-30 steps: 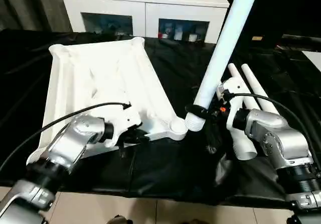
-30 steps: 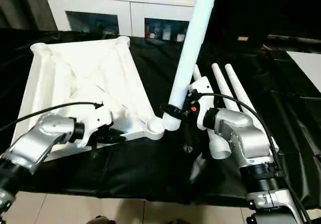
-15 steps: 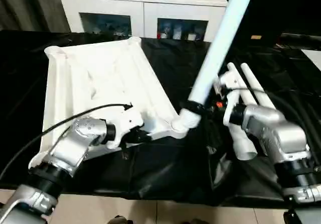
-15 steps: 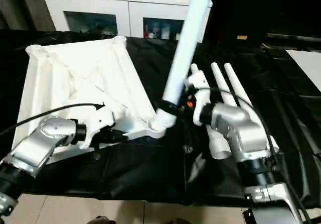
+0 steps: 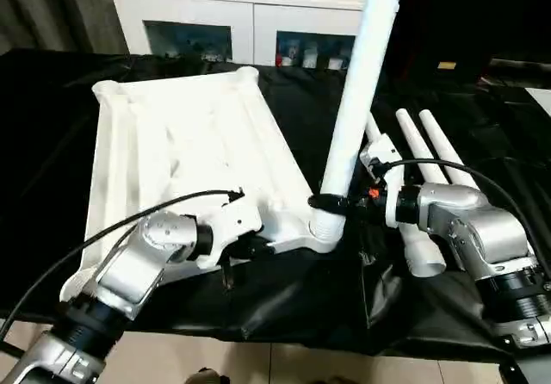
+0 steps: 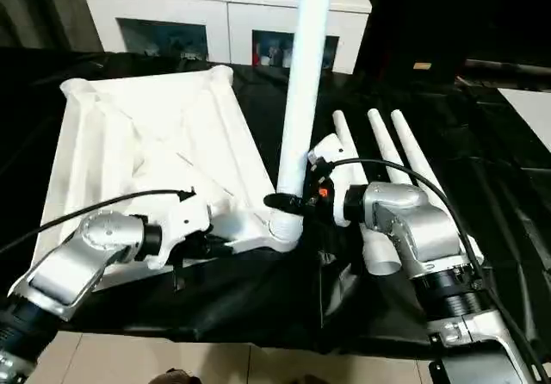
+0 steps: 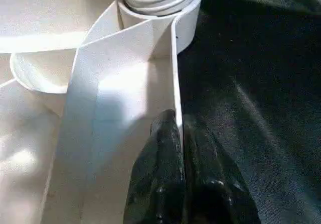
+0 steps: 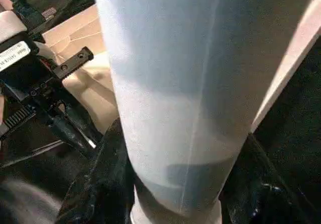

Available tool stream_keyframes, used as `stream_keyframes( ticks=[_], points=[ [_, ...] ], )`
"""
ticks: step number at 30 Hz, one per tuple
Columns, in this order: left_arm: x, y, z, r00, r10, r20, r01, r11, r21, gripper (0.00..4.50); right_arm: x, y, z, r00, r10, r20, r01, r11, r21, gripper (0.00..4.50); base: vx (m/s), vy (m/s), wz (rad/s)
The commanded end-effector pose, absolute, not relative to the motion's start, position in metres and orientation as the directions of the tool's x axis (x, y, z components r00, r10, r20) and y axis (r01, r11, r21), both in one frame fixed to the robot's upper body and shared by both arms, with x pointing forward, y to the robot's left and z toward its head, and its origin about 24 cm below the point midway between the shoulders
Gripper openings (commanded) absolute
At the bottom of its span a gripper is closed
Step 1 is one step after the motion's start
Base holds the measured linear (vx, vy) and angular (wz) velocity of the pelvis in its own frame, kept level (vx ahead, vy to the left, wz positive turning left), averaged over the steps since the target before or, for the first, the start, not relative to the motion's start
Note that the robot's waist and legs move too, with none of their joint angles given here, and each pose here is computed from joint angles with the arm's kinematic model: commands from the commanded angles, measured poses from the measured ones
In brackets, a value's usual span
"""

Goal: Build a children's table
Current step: Insert table leg to table base, then rotate leg to tighten

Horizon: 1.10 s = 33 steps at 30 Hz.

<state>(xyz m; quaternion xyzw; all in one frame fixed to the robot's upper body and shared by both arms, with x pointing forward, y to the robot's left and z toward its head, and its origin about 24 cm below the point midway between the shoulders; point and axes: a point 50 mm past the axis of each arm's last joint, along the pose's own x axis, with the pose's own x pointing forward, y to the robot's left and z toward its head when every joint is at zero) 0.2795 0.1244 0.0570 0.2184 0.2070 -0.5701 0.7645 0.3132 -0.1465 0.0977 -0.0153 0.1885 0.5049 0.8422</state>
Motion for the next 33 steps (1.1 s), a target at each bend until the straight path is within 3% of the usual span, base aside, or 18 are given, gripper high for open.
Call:
stream_keyframes(
  ticks=[1, 5, 13, 20, 33],
  points=[
    [0.276, 0.117, 0.06, 0.248, -0.806, -0.538, 0.968, 0.235, 0.094, 0.0, 0.315, -0.154, 0.089, 0.434, 0.817, -0.379, -0.834, 0.524, 0.174, 1.86, 0.0, 0.0, 0.0],
    [0.277, 0.116, 0.061, 0.25, -0.809, -0.532, 0.967, 0.237, 0.093, 0.0, 0.316, -0.154, 0.08, 0.453, 0.826, -0.336, -0.803, 0.541, 0.249, 1.86, 0.0, 0.0, 0.0],
    [0.281, 0.117, 0.065, 0.28, -0.814, -0.51, 0.958, 0.269, 0.097, 0.0, 0.311, -0.166, 0.061, 0.555, 0.781, -0.288, -0.72, 0.624, 0.303, 1.86, 0.0, 0.0, 0.0],
    [0.284, 0.117, 0.067, 0.305, -0.813, -0.495, 0.95, 0.296, 0.099, 0.0, 0.294, -0.17, 0.046, 0.64, 0.727, -0.248, -0.675, 0.687, 0.271, 1.86, 0.0, 0.0, 0.0],
    [0.288, 0.121, 0.068, 0.32, -0.806, -0.499, 0.945, 0.309, 0.107, 0.0, 0.275, -0.172, 0.043, 0.706, 0.678, -0.206, -0.621, 0.732, 0.28, 1.86, 0.0, 0.0, 0.0]
  ],
)
